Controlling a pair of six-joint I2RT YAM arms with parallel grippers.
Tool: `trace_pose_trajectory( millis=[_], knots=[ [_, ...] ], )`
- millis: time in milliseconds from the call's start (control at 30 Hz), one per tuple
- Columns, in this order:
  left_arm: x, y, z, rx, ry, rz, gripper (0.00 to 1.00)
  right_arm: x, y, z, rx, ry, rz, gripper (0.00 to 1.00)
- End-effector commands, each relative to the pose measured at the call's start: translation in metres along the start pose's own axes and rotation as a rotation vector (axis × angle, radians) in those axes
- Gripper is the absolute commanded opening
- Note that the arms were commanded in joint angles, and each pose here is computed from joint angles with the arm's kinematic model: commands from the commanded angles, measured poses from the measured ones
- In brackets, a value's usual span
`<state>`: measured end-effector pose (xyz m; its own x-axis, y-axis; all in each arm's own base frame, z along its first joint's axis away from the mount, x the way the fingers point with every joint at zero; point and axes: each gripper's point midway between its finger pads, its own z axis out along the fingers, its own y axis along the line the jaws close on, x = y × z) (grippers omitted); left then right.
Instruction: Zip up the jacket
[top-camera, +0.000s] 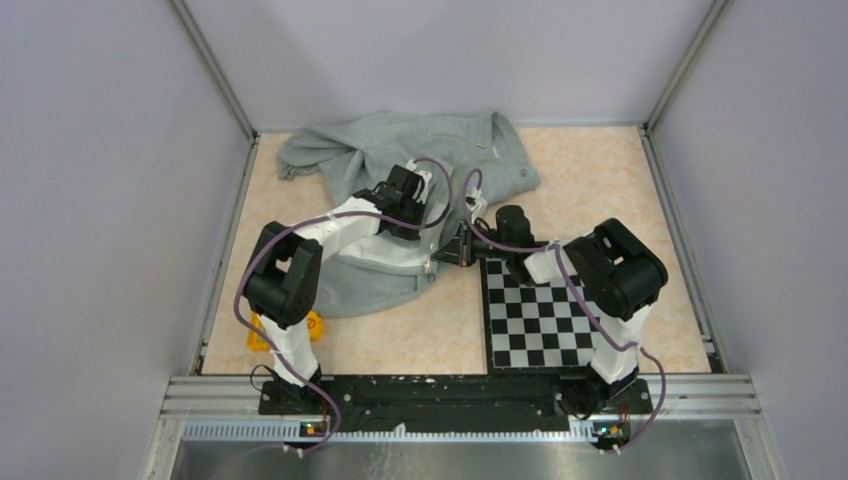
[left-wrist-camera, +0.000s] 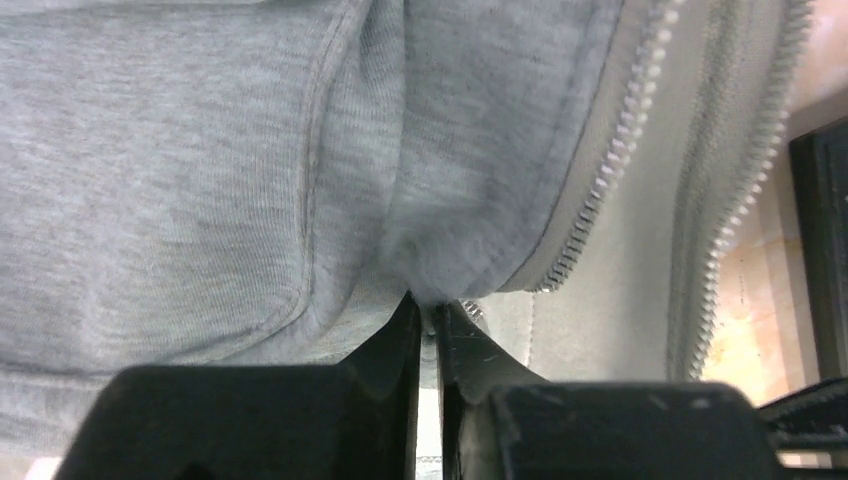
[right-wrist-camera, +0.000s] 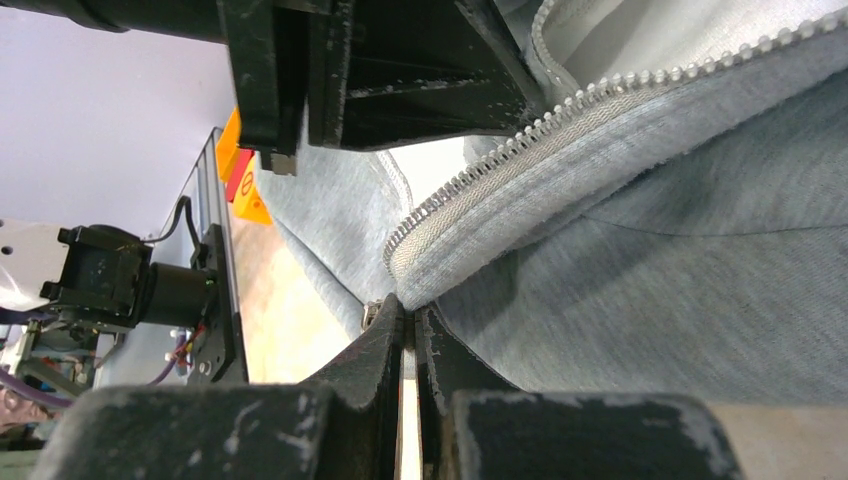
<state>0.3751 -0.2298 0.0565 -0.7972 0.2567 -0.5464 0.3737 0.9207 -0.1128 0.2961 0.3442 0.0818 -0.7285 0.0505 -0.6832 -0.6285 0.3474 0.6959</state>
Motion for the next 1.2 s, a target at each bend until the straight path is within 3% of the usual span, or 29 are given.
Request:
trace_pose_trajectory(
  millis=[0, 133, 400, 600, 867, 1167],
  knots=[
    [-0.033, -0.013, -0.03, 0.065, -0.16, 0.032, 0.08, -0.019, 0.016, 0.006, -0.06, -0.043, -0.069, 0.0],
    [-0.035, -0.018, -0.047, 0.139, -0.203, 0.064, 0.0, -0.019, 0.017, 0.006, -0.062, -0.046, -0.071, 0.0],
    [-0.018, -0.048, -0.086, 0.436, -0.287, 0.19, 0.0, -0.024, 0.032, 0.0, -0.123, -0.075, -0.084, 0.0],
    [-0.007, -0.057, -0.106, 0.569, -0.321, 0.186, 0.0, -0.028, 0.059, -0.012, -0.254, -0.143, -0.11, 0.0],
    [-0.009, -0.058, -0.144, 0.59, -0.514, 0.212, 0.0, -0.034, 0.07, -0.023, -0.291, -0.22, -0.209, 0.0],
    [0.007, -0.06, -0.143, 0.622, -0.535, 0.233, 0.0, -0.036, 0.075, -0.028, -0.32, -0.271, -0.221, 0.0]
  ],
)
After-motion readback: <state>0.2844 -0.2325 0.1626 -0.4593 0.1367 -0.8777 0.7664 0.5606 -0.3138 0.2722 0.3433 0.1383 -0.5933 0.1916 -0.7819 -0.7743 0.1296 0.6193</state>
